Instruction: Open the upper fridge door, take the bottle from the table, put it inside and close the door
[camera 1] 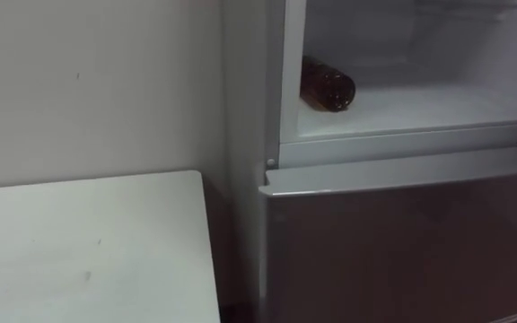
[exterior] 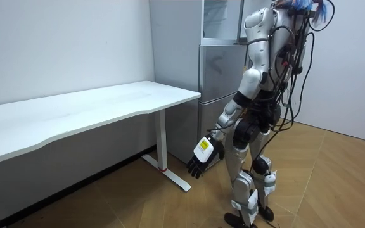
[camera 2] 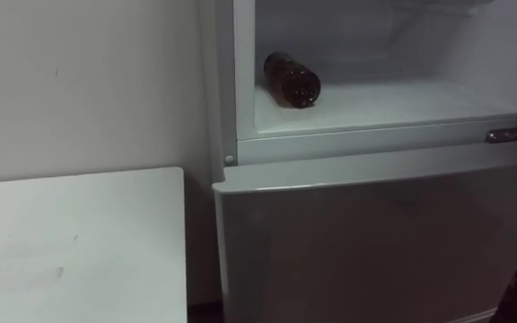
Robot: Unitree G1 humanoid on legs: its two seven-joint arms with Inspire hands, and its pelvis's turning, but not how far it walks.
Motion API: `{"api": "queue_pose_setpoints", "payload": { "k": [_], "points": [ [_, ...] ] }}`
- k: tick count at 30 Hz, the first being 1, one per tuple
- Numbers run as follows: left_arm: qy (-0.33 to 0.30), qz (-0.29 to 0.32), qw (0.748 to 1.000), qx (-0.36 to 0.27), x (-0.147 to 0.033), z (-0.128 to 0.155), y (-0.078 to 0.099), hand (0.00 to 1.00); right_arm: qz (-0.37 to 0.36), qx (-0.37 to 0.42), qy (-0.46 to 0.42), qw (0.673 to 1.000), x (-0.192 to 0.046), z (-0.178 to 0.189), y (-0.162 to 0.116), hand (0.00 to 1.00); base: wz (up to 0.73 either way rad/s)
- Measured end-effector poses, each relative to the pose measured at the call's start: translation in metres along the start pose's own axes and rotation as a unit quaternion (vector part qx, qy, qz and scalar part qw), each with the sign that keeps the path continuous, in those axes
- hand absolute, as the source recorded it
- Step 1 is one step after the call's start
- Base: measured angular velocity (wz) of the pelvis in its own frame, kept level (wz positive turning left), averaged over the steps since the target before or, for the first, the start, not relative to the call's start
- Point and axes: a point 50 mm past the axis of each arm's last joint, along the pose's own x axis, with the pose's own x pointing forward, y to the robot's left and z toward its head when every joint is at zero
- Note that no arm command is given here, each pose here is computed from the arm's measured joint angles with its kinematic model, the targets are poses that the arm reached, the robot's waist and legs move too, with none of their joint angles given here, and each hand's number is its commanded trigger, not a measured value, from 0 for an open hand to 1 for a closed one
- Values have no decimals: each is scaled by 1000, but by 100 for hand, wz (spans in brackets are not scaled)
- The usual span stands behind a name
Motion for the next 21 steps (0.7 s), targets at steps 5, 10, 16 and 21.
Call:
{"api": "queue_pose_setpoints", "payload": {
  "k": [5,10,16,21],
  "points": [
    [-7,-4,1000,-1,0,-1,-2,0,14,0,-49,999,-11,11,12,0,0],
    [-8,-6,1000,-2,-1,-2,-4,0,9,-52,-128,990,-17,20,16,0,0],
    [-10,-6,1000,-3,-1,-5,-7,0,42,-72,-205,975,-32,34,34,0,-1],
    [3,1,1000,8,-1,-11,-10,0,66,-92,-263,958,-39,42,46,0,0]
  ]
}}
